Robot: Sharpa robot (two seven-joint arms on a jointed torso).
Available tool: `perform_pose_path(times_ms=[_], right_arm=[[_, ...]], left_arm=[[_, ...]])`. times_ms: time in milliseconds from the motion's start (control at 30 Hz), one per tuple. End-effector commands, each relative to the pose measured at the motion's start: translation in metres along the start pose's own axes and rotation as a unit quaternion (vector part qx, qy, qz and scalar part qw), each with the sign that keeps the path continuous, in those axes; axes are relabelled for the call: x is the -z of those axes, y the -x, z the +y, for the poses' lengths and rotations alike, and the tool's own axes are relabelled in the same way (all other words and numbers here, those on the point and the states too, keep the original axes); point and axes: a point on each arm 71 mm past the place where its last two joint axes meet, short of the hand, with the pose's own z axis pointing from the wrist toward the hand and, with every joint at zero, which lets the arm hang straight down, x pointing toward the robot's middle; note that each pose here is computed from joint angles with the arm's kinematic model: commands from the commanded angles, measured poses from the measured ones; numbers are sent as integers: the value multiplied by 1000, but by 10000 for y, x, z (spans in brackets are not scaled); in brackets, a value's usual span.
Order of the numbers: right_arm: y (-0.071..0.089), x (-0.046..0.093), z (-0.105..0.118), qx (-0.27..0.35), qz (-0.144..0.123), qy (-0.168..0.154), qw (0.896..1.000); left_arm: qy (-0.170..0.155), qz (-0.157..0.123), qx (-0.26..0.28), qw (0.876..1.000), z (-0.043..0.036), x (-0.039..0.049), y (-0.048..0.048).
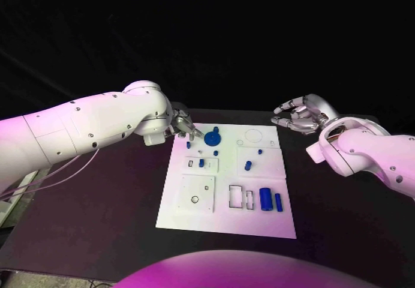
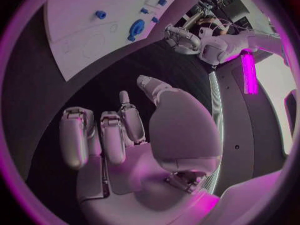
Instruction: Assemble the parts on the task board
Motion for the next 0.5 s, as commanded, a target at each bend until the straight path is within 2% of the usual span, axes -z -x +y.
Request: perform_pose_path(times_ms=[33,200,500], right_arm=[[-11,-1,5,2,5,4,1000],[-14,-2,6,2,5,4,1000],[-27,-4,7,1,6,5,1000]], left_arm=[[2,-18,-14,1000,30,-28,90],[13,-25,-15,999,81,-89,166],[31,-11,-19,999,156,-224,142]])
